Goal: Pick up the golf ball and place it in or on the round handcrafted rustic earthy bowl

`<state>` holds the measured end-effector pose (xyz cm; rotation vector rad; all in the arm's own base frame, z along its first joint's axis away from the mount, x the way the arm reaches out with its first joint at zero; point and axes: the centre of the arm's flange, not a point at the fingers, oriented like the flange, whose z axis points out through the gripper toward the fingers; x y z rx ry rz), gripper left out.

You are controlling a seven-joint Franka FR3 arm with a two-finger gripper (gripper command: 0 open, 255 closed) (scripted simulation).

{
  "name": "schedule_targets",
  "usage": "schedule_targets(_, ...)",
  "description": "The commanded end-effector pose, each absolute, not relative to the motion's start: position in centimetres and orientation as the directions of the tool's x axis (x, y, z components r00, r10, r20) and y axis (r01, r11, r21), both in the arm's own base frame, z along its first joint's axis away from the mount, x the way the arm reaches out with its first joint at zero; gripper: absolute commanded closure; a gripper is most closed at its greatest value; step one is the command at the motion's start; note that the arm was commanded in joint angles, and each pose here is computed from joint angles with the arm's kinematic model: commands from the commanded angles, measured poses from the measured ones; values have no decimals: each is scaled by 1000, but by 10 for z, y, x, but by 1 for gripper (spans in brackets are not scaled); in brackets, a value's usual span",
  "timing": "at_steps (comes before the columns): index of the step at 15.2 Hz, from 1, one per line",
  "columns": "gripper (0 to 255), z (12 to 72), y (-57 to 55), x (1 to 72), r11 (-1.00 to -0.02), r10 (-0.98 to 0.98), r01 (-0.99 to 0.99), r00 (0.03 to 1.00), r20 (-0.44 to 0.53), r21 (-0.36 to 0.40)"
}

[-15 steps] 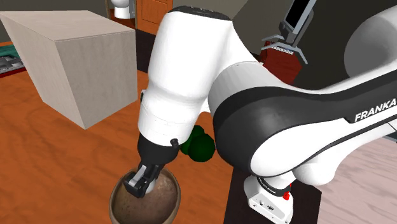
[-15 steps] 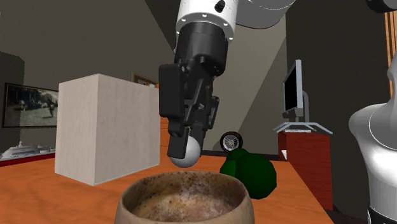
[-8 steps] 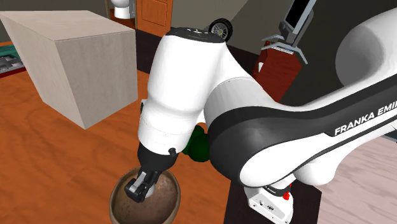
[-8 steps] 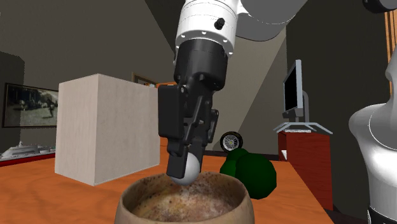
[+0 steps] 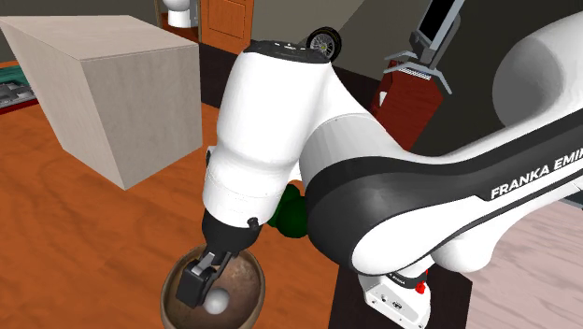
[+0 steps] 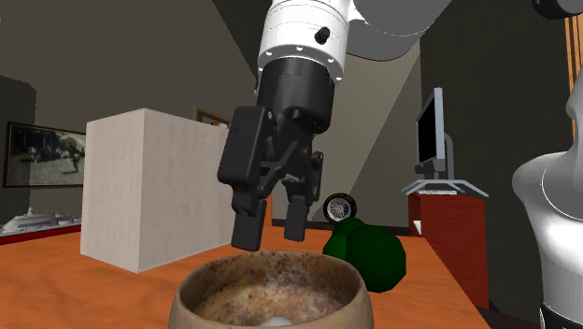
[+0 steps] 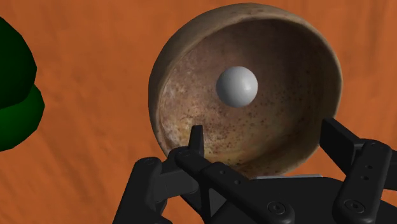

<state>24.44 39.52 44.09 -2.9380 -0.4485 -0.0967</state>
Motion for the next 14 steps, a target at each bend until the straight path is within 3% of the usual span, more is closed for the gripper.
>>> schedule_targets(1,0,441,395,244,-941,290,301,953,89,-155)
schedule_targets(6,0,490,386,242,-941,290,301,953,89,-155)
schedule_targets(14,0,490,386,242,-941,290,301,953,89,-155)
